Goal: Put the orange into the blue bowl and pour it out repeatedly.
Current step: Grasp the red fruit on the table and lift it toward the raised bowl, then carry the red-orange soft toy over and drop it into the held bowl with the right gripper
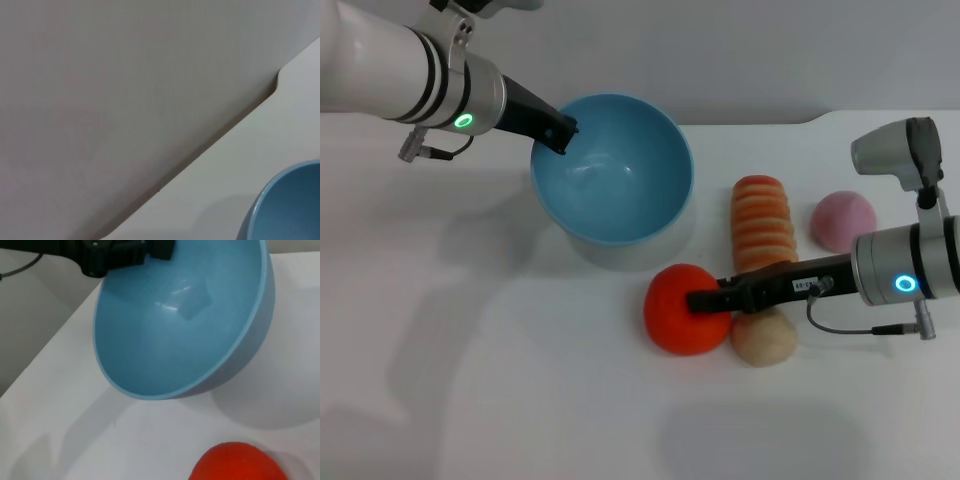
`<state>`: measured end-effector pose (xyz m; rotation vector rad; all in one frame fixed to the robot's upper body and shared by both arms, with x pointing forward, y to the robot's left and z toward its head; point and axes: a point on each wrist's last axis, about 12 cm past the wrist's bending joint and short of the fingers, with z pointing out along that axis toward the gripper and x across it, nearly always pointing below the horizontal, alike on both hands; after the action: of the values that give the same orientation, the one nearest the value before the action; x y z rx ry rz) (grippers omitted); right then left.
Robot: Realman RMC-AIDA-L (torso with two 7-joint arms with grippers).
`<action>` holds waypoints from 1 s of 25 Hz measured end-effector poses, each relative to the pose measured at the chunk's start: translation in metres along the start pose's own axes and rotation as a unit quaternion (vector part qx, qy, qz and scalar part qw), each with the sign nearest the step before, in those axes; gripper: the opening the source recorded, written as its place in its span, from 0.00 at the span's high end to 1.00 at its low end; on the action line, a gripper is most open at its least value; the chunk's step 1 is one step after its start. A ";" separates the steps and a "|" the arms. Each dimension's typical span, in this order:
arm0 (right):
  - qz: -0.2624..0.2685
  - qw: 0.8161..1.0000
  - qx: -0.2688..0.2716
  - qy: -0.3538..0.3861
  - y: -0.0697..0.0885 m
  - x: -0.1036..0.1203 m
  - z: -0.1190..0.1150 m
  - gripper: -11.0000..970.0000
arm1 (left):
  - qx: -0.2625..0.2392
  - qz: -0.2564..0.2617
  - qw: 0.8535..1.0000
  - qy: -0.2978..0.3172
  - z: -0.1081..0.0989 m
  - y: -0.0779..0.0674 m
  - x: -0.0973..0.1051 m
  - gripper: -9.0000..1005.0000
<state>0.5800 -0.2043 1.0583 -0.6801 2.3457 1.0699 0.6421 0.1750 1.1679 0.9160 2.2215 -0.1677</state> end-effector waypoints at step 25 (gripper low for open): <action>-0.152 0.950 -0.147 -0.229 0.041 -0.017 -0.113 0.91 | 0.029 0.017 0.999 0.031 0.006 -0.018 0.006 0.99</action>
<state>0.5449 -0.2658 1.1572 -0.7722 1.6462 1.2840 0.6309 0.1627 1.1566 1.0030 2.2660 -0.1905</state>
